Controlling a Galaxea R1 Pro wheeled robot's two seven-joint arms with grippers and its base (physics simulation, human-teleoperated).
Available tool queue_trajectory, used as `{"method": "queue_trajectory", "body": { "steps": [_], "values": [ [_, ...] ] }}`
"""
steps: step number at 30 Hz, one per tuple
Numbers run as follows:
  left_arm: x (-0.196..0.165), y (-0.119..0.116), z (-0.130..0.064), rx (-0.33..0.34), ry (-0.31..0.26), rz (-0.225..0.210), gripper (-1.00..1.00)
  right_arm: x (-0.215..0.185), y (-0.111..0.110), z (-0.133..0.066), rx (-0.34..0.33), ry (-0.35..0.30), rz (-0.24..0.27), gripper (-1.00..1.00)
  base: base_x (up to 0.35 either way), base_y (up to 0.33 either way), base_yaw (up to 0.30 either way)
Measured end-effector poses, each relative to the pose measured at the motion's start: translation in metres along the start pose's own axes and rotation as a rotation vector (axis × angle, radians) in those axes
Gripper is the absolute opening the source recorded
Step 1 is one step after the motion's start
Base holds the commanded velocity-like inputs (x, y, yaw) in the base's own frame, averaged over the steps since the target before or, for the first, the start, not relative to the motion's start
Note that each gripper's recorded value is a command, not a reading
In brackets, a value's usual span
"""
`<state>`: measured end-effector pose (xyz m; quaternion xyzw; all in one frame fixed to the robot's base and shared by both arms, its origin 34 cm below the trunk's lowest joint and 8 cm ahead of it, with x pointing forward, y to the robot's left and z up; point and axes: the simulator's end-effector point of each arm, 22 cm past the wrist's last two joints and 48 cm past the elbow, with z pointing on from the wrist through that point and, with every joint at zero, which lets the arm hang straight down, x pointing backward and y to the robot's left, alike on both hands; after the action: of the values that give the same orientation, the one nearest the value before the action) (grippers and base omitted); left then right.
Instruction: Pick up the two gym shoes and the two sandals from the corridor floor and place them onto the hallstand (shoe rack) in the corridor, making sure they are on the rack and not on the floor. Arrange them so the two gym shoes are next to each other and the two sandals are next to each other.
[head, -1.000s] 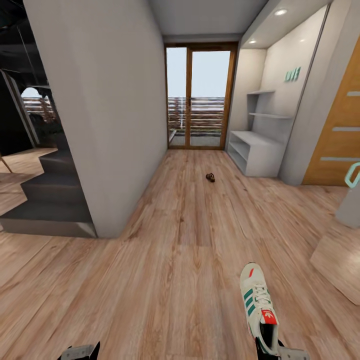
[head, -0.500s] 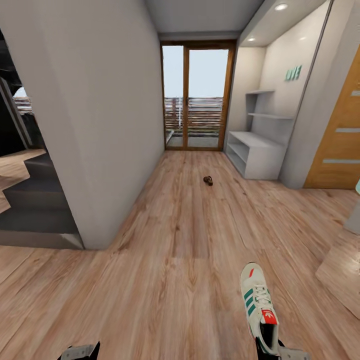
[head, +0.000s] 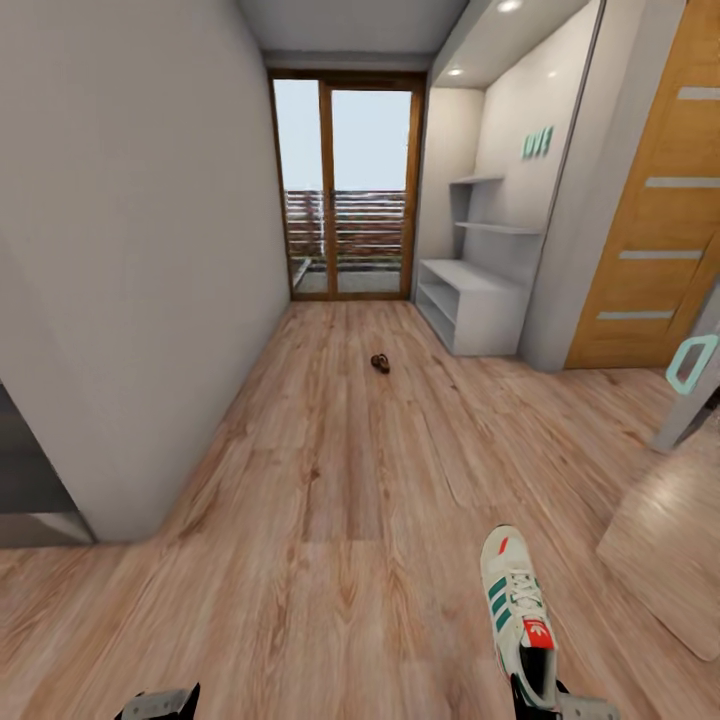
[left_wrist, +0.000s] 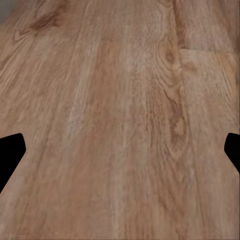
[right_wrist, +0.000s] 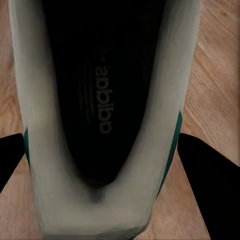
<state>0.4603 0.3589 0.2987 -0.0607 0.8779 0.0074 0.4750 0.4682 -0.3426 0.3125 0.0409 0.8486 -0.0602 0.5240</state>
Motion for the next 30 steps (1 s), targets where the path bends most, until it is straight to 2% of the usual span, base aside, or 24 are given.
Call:
{"method": "queue_trajectory", "body": {
  "steps": [30],
  "values": [
    [0.002, 0.0, 0.0, 0.0, 0.004, 0.001, 1.0, 0.0018, 0.0009, -0.0002, -0.007, 0.004, -0.003, -1.0, 0.305, -0.131, -0.004]
  ]
}}
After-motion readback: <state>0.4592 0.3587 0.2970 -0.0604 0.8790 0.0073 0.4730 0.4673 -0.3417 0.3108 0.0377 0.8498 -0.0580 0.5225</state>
